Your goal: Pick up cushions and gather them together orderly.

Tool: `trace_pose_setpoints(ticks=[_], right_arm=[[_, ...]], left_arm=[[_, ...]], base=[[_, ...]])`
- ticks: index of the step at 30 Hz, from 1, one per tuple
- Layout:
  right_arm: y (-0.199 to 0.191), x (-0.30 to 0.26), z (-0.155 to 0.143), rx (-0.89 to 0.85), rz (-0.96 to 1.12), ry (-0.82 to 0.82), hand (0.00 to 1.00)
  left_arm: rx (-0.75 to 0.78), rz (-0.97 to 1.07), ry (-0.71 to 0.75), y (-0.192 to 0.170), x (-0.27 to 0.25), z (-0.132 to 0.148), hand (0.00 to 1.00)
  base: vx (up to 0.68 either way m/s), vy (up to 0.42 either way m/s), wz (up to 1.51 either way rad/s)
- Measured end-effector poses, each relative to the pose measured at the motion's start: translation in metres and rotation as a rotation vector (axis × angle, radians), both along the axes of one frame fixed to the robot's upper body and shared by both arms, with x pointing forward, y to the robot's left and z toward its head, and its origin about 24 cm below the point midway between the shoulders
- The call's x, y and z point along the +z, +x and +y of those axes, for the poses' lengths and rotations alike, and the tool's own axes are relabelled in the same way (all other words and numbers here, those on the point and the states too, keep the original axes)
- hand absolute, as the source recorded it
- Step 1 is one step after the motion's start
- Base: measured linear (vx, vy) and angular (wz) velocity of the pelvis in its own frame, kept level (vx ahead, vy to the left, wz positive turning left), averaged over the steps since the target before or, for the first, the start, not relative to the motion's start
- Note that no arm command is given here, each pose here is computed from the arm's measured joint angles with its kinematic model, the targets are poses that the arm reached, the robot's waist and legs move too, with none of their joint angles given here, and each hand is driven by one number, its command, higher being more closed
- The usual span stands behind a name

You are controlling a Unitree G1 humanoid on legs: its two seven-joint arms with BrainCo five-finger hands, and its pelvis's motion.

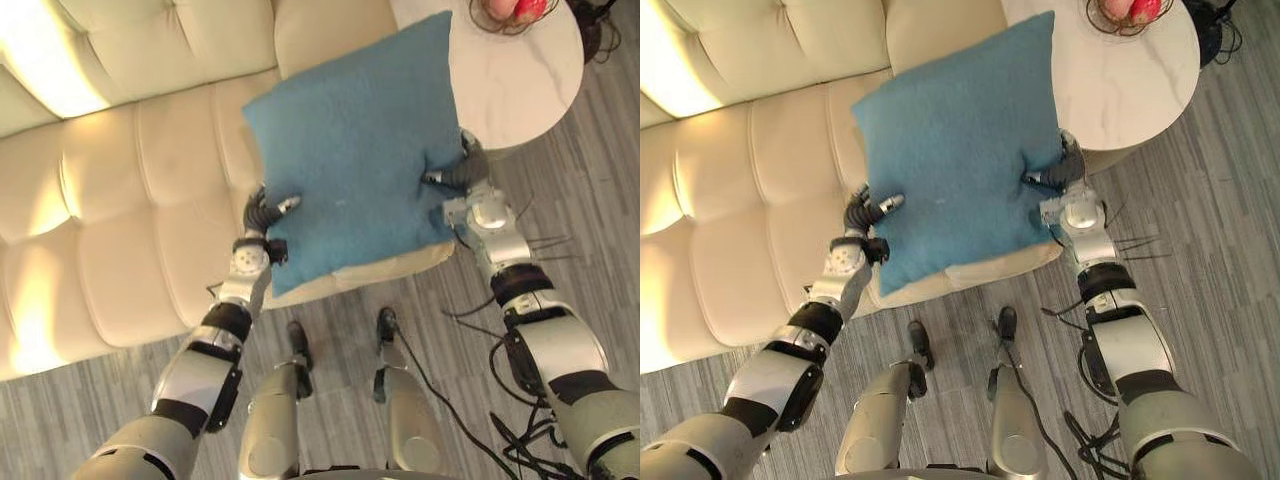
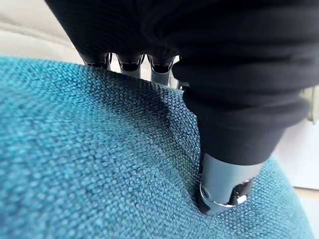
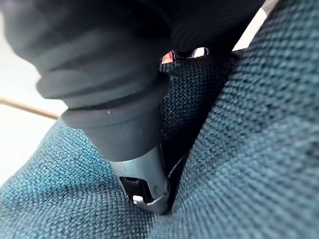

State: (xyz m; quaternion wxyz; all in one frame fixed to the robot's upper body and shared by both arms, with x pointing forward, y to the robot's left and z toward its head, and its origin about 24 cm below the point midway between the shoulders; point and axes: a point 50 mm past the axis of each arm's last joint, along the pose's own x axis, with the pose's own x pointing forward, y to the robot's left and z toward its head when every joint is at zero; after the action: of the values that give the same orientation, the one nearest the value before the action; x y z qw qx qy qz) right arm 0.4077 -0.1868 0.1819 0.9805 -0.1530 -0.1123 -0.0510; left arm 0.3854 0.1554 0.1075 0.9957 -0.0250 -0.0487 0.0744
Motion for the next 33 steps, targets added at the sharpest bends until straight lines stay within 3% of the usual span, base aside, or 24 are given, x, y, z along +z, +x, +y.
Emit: trace_pose_setpoints(ticks=[9, 16, 22, 33], right_arm=[[-0.032, -0.03, 0.016, 0.095, -0.051, 0.017, 1.0], [-0.105, -0.078, 0.023, 0.123, -0.059, 0.197, 1.0], [-0.144, -0.107, 0.035, 0.17, 0.002, 0.27, 1.0], [-0.157, -0.117, 0.039, 0.169, 0.019, 0.209, 1.0]], left_arm=[[-0.02, -0.224, -0.035, -0.021, 0.034, 0.0, 1.0], [-0.051, -0.17, -0.123, -0.094, -0.022, -0.001, 1.0], [-0.018, -0.016, -0.183, -0.155, -0.07, 0.006, 1.0], [-0.024, 0.013, -0.177, -0.165, -0.079, 0.005, 1.0]], base=[[-0.05, -0.058, 0.01], [0.06, -0.012, -0.05], [0.03, -0.001, -0.05], [-0.05, -0.079, 0.73]])
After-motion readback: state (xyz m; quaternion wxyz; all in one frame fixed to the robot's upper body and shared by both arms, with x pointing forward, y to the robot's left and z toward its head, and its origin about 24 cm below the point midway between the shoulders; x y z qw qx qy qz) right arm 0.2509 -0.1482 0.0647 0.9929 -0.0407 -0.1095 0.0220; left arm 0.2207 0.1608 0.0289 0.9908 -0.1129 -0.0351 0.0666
